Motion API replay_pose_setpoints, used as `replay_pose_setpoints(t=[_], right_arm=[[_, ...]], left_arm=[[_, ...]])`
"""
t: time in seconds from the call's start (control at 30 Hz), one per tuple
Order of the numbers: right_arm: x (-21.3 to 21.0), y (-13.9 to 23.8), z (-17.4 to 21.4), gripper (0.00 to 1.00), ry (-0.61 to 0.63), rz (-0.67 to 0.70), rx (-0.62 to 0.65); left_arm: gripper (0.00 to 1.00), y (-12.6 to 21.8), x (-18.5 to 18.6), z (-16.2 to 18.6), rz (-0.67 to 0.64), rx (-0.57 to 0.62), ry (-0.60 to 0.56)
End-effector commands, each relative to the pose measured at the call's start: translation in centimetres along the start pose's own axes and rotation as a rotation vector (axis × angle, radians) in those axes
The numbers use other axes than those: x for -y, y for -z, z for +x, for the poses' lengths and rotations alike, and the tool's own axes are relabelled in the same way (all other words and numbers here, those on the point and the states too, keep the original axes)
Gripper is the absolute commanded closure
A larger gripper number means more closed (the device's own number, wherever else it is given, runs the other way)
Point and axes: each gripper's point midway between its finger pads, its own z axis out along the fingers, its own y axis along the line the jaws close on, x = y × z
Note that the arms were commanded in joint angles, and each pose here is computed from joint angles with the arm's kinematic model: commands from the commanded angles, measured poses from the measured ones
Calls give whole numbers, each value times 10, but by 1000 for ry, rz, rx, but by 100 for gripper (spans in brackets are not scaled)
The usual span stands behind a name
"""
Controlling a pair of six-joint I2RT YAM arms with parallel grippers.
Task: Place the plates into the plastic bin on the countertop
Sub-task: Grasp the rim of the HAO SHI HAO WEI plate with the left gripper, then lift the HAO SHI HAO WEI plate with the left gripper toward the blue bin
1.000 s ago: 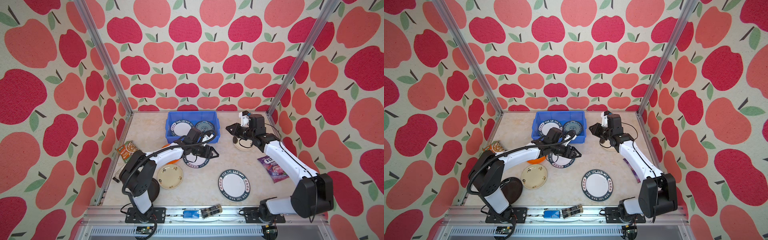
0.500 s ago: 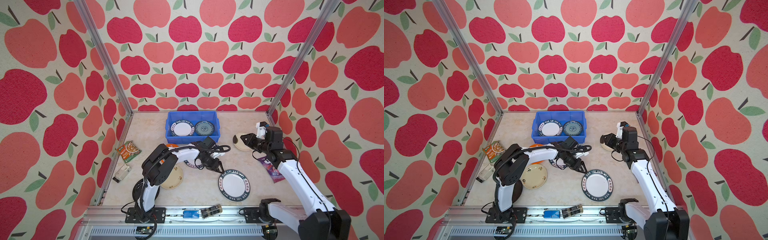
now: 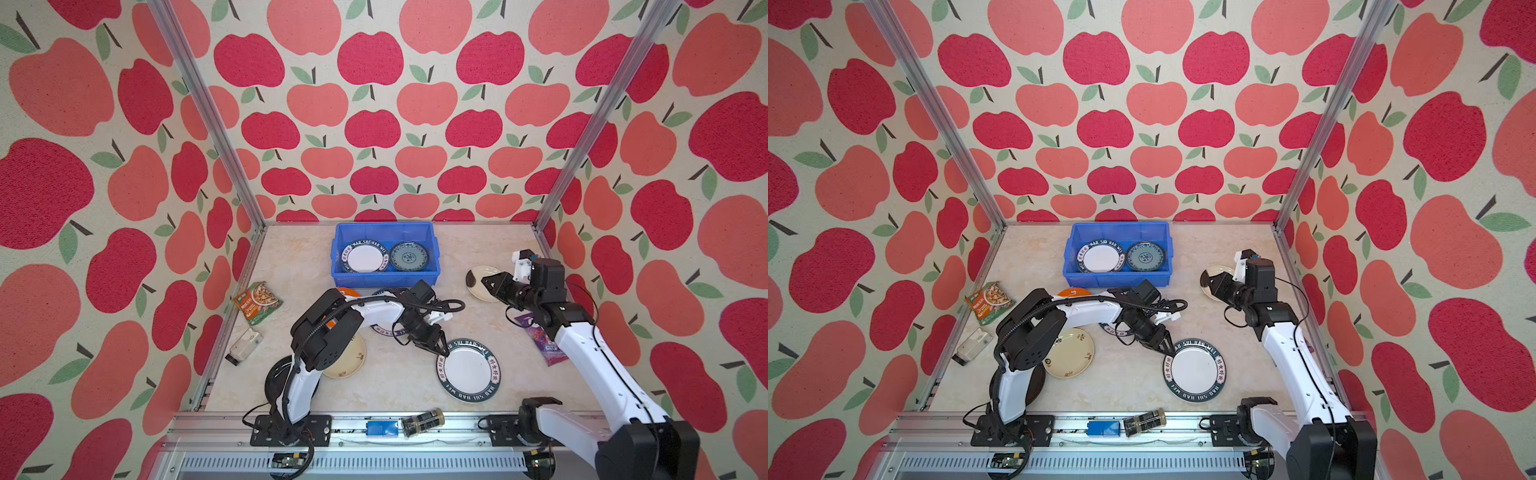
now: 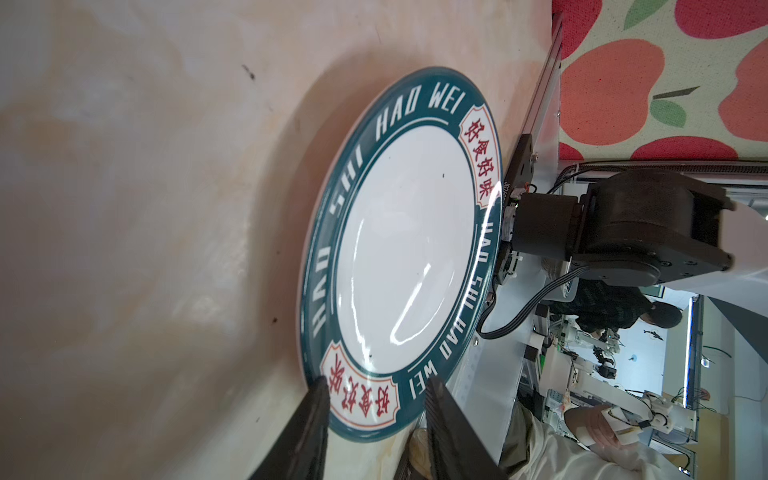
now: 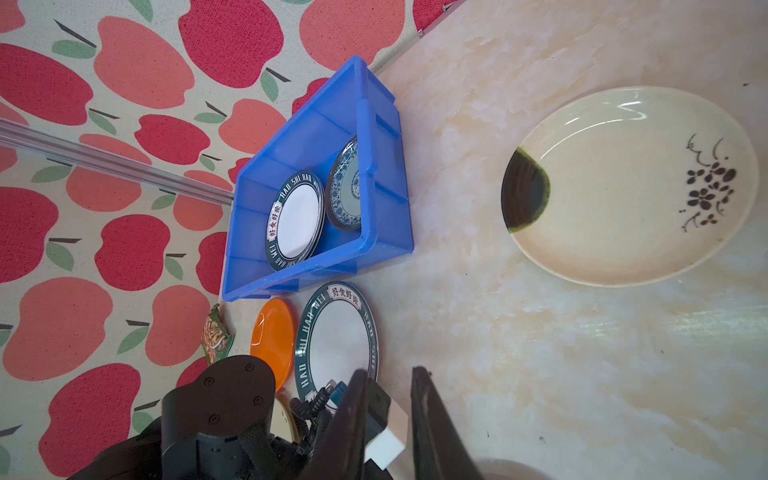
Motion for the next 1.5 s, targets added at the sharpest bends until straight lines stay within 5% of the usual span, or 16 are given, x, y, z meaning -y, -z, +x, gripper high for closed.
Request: replay_pose_setpoints(t=[0.0, 0.57, 0.97, 1.17, 1.33, 1.47], right_arm=[[3, -4, 4, 77, 13, -11, -16], [7, -12, 10, 78, -8, -24, -37], [10, -10, 15, 77, -34, -42, -36], [14, -5, 19, 77, -37, -34, -36], [19, -6, 22, 77, -51, -30, -59], [22, 0, 16, 77, -50, -13, -47]], left_arm=[[56, -1, -13, 6, -32, -10, 48], [51, 4, -11, -2, -9, 39, 52], [72, -28, -7, -3, 36, -40, 64], [82, -23, -12, -5, 27, -18, 84], [100, -14, -15, -11, 46, 21, 102], [100, 2, -7, -19, 46, 57, 97]])
